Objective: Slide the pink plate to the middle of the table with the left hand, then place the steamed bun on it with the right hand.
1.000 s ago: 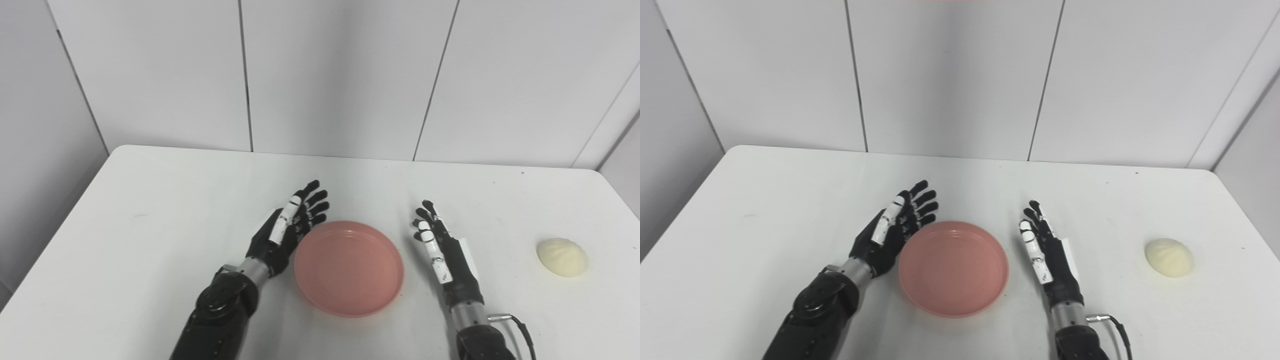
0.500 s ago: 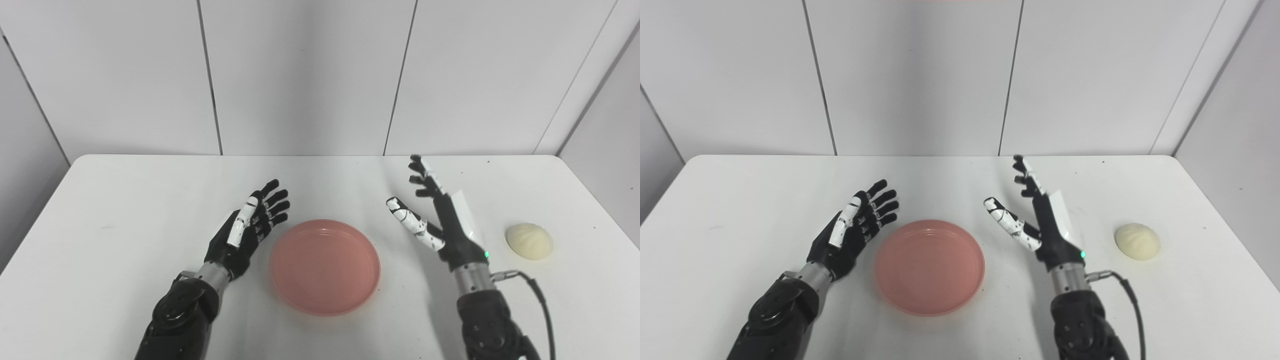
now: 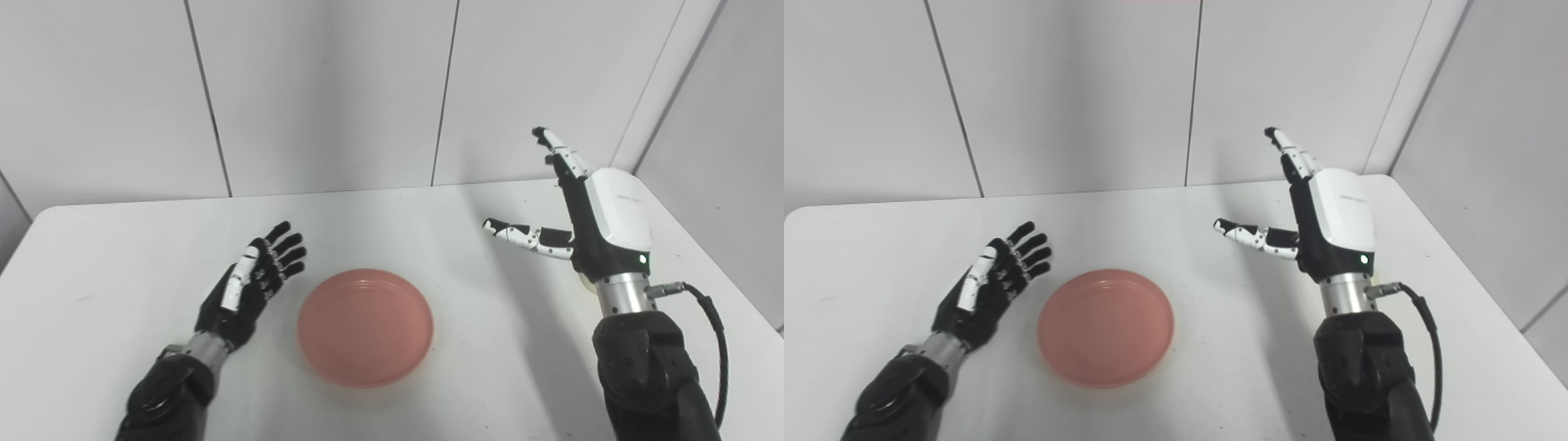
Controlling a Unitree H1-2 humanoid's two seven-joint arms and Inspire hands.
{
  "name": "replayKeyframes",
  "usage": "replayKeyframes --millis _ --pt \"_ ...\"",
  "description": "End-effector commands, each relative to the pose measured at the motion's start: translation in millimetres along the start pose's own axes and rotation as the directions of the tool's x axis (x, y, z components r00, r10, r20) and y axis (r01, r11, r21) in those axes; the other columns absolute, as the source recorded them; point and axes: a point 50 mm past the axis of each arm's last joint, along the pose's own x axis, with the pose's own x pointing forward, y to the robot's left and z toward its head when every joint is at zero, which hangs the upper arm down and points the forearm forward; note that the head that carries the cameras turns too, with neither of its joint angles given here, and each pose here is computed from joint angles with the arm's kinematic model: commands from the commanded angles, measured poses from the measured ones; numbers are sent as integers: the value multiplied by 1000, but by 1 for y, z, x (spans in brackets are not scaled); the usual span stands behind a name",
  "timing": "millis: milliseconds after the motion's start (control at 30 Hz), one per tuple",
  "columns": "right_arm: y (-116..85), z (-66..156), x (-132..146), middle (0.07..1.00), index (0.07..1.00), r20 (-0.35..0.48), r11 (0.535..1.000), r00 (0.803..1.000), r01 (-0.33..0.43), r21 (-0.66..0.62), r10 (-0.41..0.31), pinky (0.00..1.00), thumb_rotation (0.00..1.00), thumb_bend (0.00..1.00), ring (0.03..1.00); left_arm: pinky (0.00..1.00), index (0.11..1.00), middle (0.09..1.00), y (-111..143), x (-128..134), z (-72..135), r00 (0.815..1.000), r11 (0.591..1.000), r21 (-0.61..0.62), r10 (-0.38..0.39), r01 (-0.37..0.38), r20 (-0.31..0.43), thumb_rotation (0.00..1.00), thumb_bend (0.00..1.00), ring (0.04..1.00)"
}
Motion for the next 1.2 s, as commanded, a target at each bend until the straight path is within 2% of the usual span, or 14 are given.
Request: replayKeyframes --millis 0,100,267,333,500,600,833,1167 --pt "-21 2 9 873 866 -14 997 997 71 -39 -71 660 514 824 813 886 902 903 19 -38 -55 975 996 -36 78 -87 -208 988 464 886" --pt "-28 -12 11 872 860 -74 994 994 68 -88 -75 671 506 826 821 882 901 900 24 -40 -57 974 996 -32 78 -86 -211 981 470 882" --pt "-34 -37 15 837 838 -169 995 984 46 -86 -60 673 368 850 815 871 897 896 33 -41 -59 974 996 -39 76 -86 -214 963 480 877" --pt "-34 -46 15 830 834 -209 996 977 26 -86 -44 672 344 854 810 872 896 896 35 -42 -59 974 996 -41 73 -83 -214 960 482 878" --pt "-28 -62 17 812 825 -295 994 955 -43 -96 12 635 369 851 772 865 889 892 40 -44 -60 973 996 -35 72 -82 -218 936 496 872" --pt "-22 -71 19 799 819 -318 994 948 -58 -95 25 620 359 853 754 856 885 887 43 -44 -62 972 996 -34 73 -83 -222 933 496 865" --pt "-10 -99 21 809 804 -395 989 915 -123 -83 80 647 352 846 765 852 880 882 49 -47 -61 973 996 -41 69 -80 -222 917 500 864" --pt "1 -117 29 815 801 -427 983 893 -177 -50 139 623 308 846 746 838 872 873 56 -51 -58 973 996 -49 66 -78 -221 906 505 852"
